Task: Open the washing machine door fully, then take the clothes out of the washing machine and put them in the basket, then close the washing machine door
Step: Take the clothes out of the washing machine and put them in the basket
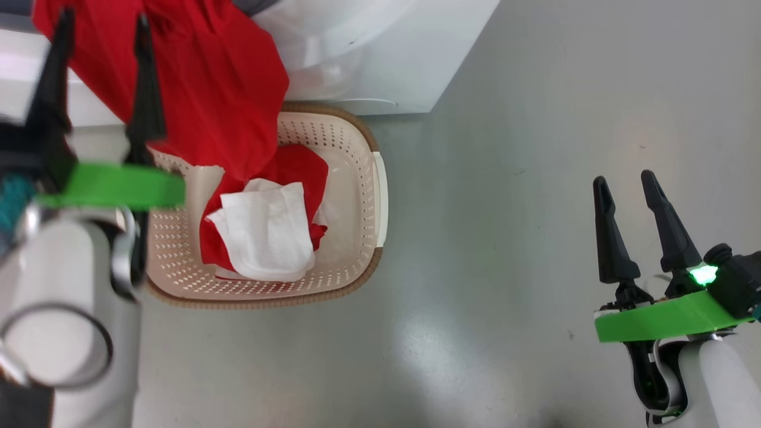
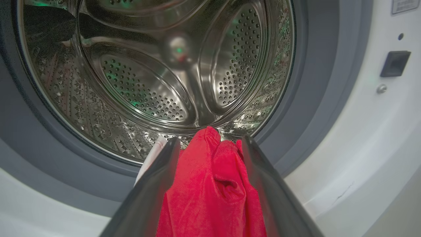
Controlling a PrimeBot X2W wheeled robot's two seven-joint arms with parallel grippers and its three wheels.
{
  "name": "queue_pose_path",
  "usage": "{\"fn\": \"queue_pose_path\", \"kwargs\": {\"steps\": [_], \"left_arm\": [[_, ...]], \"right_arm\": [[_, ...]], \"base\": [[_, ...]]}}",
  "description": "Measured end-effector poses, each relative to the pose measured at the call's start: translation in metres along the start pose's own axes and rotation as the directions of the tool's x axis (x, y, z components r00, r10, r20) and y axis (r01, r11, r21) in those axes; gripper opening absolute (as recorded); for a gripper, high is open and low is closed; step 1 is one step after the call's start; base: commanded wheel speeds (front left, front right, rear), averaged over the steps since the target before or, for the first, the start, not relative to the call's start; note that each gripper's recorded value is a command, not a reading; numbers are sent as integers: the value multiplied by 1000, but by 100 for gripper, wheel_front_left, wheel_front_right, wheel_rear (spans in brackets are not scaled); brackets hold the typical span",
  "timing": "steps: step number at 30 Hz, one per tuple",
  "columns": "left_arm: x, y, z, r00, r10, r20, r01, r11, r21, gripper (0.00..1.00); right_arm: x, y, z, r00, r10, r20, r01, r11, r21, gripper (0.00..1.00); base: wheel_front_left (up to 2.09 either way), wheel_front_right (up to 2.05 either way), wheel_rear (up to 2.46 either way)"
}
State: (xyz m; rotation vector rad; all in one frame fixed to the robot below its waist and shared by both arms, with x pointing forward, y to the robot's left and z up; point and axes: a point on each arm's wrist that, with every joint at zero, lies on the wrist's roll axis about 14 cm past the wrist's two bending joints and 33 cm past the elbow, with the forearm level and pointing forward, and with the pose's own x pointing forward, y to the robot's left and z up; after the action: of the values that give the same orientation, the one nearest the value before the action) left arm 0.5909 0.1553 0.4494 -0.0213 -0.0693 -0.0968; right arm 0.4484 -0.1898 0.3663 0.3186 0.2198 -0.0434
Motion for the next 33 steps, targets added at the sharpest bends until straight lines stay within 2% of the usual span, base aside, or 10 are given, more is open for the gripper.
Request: {"fn": "queue_pose_path", "kwargs": {"steps": [4,8,17,27,28,29,30,31,33], "left_arm": [[30,-5,2,999,-33,-26,33,999,5,100],[47,-11,-15,991,-57,-125,58,998,5,100],[57,-13,-64,929,-72,-363,87,996,27,100],[64,-13,-73,905,-70,-419,96,995,41,100],[64,-14,-74,904,-70,-421,97,994,41,95],[64,-14,-74,904,-70,-421,97,994,41,60],[63,-14,-75,903,-70,-425,96,994,41,34],[63,-13,-76,902,-69,-427,96,995,42,19],[62,-12,-78,901,-67,-428,94,995,43,4]], "right_arm": [[4,-2,2,1000,-3,8,3,1000,-3,100],[3,-6,-1,1000,-13,1,13,1000,-7,100],[0,-11,-1,1000,-29,-3,29,1000,-13,100],[-2,-10,2,1000,-26,3,26,1000,-13,100],[-2,-10,3,1000,-26,4,26,1000,-13,100],[-2,-10,3,1000,-26,6,26,1000,-13,100],[-2,-10,4,1000,-26,7,26,1000,-13,100],[-2,-10,4,1000,-26,8,26,1000,-13,100],[-2,-10,5,1000,-25,9,25,1000,-13,100]], "base": [[0,0,0],[0,0,0],[0,0,0],[0,0,0],[0,0,0],[0,0,0],[0,0,0],[0,0,0],[0,0,0]]}}
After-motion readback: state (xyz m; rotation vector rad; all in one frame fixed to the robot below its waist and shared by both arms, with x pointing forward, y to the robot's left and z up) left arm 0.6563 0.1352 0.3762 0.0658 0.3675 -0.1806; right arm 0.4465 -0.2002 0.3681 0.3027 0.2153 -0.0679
